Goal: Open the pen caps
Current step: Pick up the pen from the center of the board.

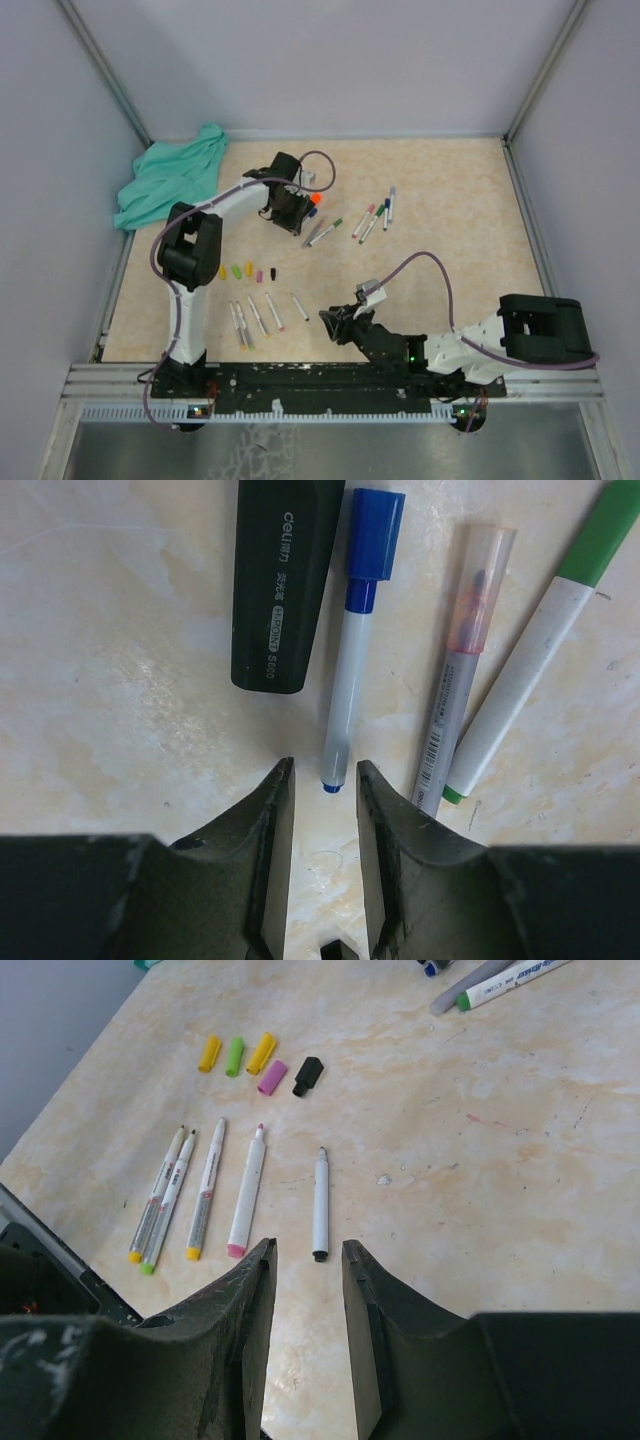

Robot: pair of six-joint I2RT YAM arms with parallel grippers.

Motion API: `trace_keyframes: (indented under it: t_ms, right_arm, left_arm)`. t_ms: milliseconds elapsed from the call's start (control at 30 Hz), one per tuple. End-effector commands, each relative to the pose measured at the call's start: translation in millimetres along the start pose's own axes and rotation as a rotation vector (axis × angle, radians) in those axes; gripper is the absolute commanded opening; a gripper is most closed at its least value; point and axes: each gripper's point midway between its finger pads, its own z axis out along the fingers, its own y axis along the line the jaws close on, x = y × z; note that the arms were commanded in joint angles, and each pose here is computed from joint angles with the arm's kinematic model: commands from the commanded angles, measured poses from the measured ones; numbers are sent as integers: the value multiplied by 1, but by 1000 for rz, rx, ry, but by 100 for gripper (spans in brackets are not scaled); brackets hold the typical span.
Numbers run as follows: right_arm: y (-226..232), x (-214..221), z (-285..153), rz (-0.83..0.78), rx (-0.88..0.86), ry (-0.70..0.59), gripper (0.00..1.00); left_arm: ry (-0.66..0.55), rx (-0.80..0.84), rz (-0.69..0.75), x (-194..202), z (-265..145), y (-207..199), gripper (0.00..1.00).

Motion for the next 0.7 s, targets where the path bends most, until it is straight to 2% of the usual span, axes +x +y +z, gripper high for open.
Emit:
trace_keyframes:
  t_ms: [0, 300, 567, 667]
  right_arm:
    - [13, -18, 3, 44, -8, -65, 33]
    - [12, -19, 2, 45, -8, -66, 33]
    - [12, -18, 2, 44, -7, -66, 33]
    - [12, -19, 2, 47, -6, -68, 33]
  left_arm:
    - [-2, -8, -4, -6, 2, -2, 35]
    - [30, -71, 21, 2, 9, 1, 29]
    - [43, -59, 35, 5, 11, -4, 26]
    - [47, -64, 41, 5, 10, -4, 19]
